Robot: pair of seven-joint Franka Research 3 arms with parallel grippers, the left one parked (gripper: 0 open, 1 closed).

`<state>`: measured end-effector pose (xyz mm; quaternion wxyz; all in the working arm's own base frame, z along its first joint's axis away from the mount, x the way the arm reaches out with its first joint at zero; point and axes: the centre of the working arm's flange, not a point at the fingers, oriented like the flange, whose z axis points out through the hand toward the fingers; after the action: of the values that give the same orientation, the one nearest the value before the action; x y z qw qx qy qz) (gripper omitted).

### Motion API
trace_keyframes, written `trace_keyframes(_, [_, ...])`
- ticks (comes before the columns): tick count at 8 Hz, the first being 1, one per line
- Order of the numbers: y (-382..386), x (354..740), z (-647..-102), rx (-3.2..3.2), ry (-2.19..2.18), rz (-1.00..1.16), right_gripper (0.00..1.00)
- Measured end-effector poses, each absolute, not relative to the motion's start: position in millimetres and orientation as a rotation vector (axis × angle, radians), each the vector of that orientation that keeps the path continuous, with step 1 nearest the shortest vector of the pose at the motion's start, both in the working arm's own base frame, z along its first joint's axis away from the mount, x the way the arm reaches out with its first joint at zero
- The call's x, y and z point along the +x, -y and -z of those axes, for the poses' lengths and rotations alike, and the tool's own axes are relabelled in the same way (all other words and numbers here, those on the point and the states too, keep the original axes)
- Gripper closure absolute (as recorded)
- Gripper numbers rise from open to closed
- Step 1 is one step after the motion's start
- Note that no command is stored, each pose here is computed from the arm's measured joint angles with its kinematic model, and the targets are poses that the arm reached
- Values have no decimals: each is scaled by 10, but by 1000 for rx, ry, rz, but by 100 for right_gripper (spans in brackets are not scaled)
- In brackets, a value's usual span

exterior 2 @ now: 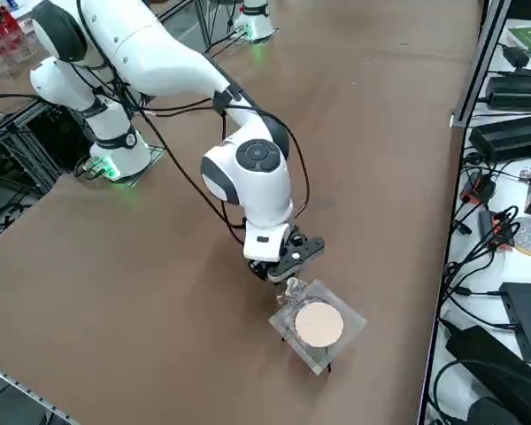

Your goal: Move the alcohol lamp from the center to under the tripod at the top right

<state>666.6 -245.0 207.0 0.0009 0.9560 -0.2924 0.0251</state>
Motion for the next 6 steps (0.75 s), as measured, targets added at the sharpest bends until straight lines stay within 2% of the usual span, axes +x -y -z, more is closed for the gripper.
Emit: trace_keyframes(6, [2742, 6929, -2045, 2977, 954, -202, 76])
